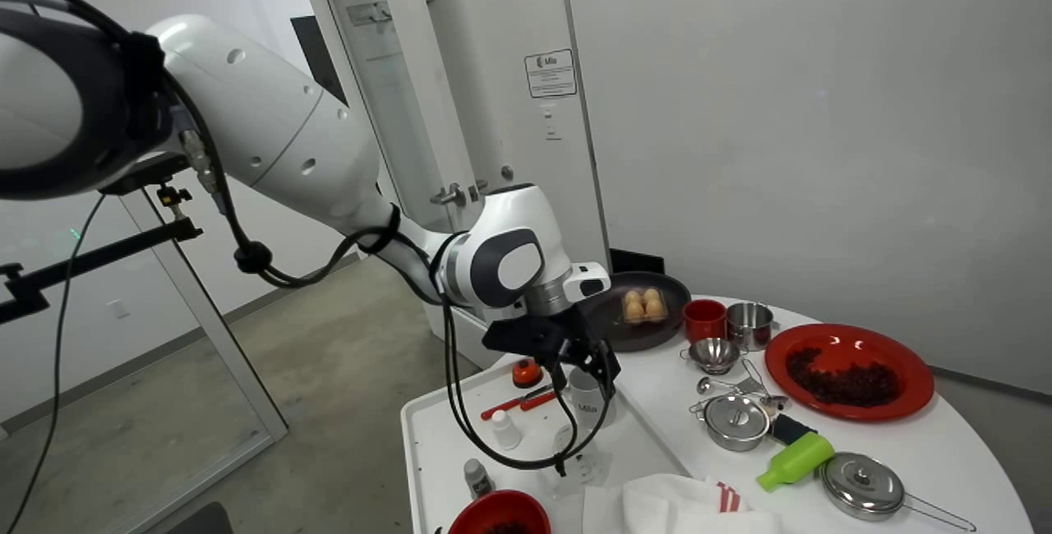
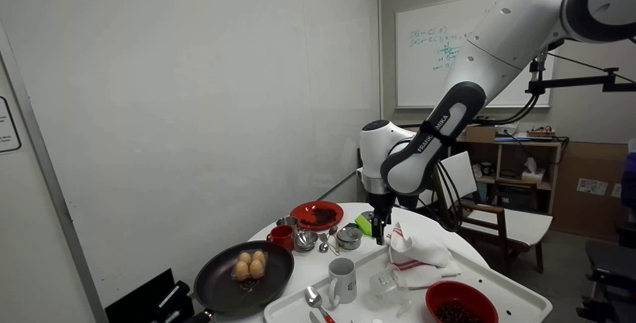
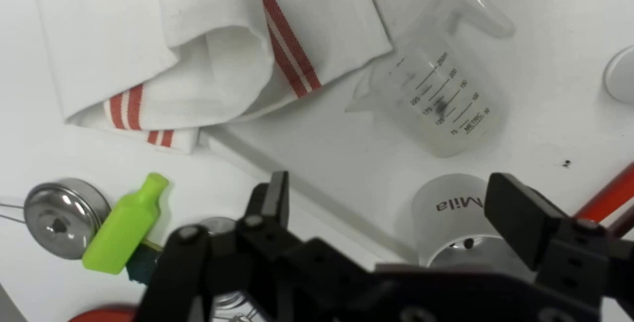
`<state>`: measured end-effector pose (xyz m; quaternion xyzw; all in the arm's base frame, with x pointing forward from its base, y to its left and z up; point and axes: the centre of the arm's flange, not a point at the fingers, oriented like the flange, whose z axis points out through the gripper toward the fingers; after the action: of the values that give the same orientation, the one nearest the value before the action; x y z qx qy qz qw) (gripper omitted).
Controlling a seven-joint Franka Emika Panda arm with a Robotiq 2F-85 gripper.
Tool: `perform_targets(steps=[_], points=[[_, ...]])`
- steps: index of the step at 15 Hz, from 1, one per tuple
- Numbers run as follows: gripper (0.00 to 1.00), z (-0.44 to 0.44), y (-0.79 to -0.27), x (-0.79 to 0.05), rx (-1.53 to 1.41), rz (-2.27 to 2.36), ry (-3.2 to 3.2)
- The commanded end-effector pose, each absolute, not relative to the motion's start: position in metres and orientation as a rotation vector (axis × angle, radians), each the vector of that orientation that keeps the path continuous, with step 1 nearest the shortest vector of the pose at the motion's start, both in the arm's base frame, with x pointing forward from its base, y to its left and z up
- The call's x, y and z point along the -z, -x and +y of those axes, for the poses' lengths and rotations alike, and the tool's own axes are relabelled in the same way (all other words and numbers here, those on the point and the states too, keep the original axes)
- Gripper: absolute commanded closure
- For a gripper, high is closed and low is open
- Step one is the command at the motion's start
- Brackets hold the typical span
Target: Put the mug on the left side of the sharpie
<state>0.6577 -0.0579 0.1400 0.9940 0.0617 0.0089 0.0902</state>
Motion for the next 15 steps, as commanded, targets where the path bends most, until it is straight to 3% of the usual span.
perform_targets(steps=[1,8,15], points=[[0.0,-0.056,-0.644,-0.133,0.034,-0.025,-2.984],[0.0,-0.071,-0.619,-0.113,0.111,-0.553,-3.064],[0.0,-0.064,-0.613,-0.086,0.024,-0.553,-3.148]])
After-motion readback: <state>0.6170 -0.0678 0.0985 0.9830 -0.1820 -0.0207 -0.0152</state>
